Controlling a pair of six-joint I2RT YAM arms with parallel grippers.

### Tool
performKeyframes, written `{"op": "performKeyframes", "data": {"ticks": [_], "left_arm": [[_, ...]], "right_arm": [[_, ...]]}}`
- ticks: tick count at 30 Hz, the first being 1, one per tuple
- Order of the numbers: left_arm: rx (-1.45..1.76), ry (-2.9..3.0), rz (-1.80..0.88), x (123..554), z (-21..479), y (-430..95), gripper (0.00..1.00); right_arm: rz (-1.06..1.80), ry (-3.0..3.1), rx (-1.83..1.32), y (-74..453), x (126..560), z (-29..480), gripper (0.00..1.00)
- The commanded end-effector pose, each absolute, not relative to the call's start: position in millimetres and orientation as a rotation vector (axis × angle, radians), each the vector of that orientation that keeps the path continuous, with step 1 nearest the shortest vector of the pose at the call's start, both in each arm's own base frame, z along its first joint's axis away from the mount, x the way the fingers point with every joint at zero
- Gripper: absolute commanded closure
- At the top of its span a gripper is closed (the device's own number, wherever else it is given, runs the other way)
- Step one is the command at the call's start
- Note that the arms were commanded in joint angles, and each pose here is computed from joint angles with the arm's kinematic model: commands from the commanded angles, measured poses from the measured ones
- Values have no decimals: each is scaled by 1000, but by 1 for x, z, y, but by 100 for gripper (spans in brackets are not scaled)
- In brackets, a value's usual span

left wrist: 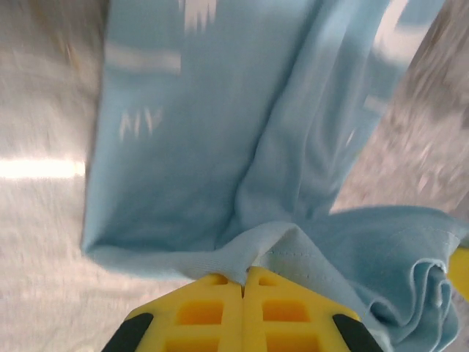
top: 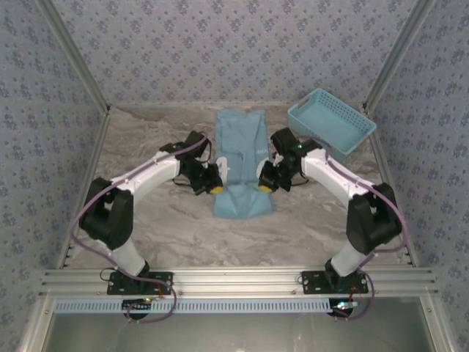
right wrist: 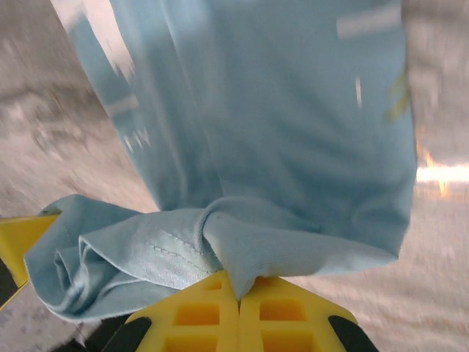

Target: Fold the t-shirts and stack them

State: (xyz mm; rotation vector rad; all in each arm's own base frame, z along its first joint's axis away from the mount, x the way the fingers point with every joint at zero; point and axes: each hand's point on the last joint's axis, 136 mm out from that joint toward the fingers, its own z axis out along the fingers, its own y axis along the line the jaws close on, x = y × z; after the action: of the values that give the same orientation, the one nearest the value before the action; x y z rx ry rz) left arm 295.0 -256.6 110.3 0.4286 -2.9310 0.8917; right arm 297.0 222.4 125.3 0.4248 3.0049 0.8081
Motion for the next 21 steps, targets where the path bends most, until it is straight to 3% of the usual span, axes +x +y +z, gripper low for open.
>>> {"op": "performKeyframes", "data": {"ticks": [1,8,11,13,16,18,21], "left_arm": [[453,-2936,926,334,105,-254,100],[449,-2919,968,403,80,-265,100],[423,-2915,1013,426,77,-273,80],[407,-2940,987,434,81,-269,66],[448,-2979,898,430,90,-251,58],[477,-3010,812,418,100,-237,57],[552,-3050,791,391,113,-222,56]], "right_arm": [[786,3005,402,219,333,115,100],[705,3009,503,207,396,79,100],[696,2997,536,202,413,68,99],[687,2995,543,198,420,63,77],[685,2925,474,195,435,79,51],[677,2844,408,192,442,101,42],[662,2807,373,186,433,120,40]]}}
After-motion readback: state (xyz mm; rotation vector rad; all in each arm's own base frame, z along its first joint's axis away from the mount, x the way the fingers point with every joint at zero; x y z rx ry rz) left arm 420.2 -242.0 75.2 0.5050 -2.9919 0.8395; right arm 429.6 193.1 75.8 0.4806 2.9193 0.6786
